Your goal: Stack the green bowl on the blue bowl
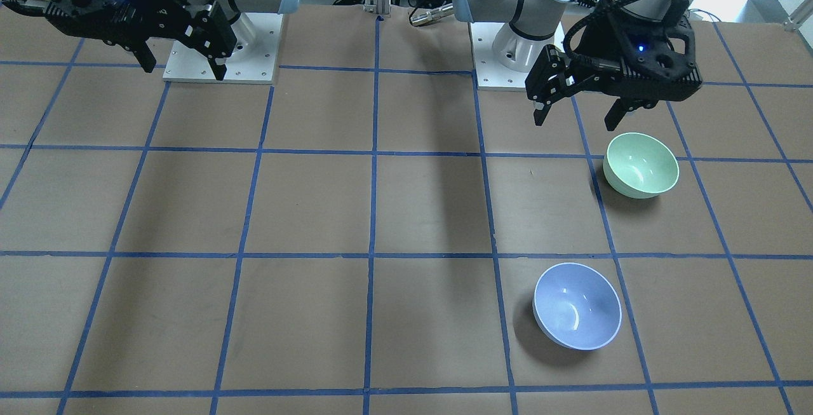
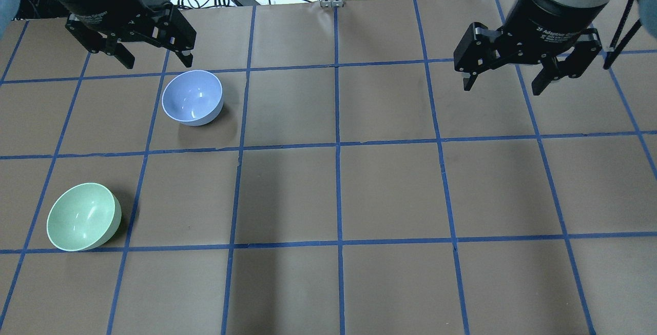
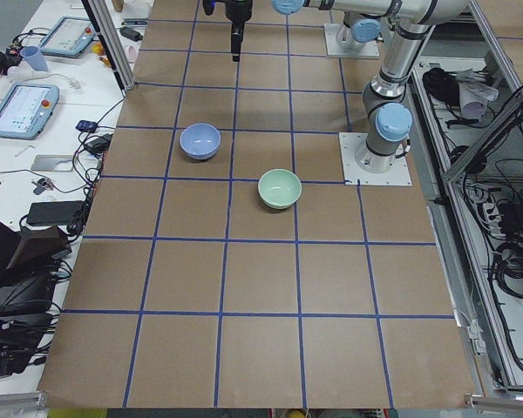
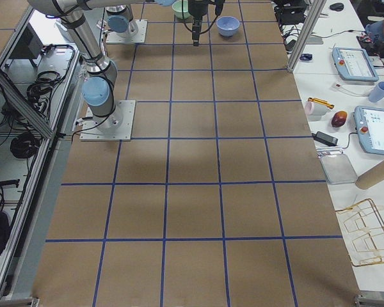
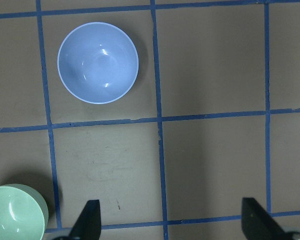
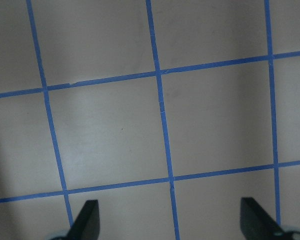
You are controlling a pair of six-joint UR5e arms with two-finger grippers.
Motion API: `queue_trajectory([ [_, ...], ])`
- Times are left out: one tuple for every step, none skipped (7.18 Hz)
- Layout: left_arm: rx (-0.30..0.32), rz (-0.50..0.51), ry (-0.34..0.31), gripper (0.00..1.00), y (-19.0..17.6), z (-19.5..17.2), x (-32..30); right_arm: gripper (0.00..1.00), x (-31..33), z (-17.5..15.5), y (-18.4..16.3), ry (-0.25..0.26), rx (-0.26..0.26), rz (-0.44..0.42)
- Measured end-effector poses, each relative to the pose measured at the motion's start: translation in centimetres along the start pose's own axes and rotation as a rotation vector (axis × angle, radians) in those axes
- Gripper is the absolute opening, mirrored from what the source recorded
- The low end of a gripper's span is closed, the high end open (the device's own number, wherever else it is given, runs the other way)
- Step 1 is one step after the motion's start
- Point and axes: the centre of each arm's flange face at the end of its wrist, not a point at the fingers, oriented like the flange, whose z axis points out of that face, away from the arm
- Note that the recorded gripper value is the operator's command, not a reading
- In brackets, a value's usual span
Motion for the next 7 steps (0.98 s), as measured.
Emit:
queue_trajectory([
  [-0.002, 0.0, 0.0, 1.0, 0.0, 0.09, -0.01, 1.0, 0.0, 0.01, 0.0, 0.0, 0.0, 0.0],
  [-0.002, -0.001, -0.001, 1.0, -0.02, 0.13, -0.08, 1.0, 0.0, 0.03, 0.0, 0.0, -0.001, 0.0],
  [-0.001, -0.002, -0.001, 1.0, -0.04, 0.08, -0.13, 1.0, 0.0, 0.06, 0.01, 0.0, -0.001, 0.0],
  [-0.002, -0.003, -0.002, 1.0, -0.08, 0.11, -0.17, 1.0, 0.0, 0.05, 0.01, 0.0, -0.001, 0.0],
  [-0.003, -0.004, -0.002, 1.0, -0.15, 0.2, -0.21, 1.0, 0.0, 0.03, 0.0, 0.0, -0.001, 0.0],
  [-0.004, -0.004, -0.003, 1.0, -0.18, 0.21, -0.24, 1.0, 0.0, 0.02, 0.0, 0.0, 0.0, 0.0],
  [-0.006, -0.005, -0.003, 1.0, -0.25, 0.31, -0.28, 1.0, 0.0, 0.02, 0.01, 0.0, -0.001, 0.0],
])
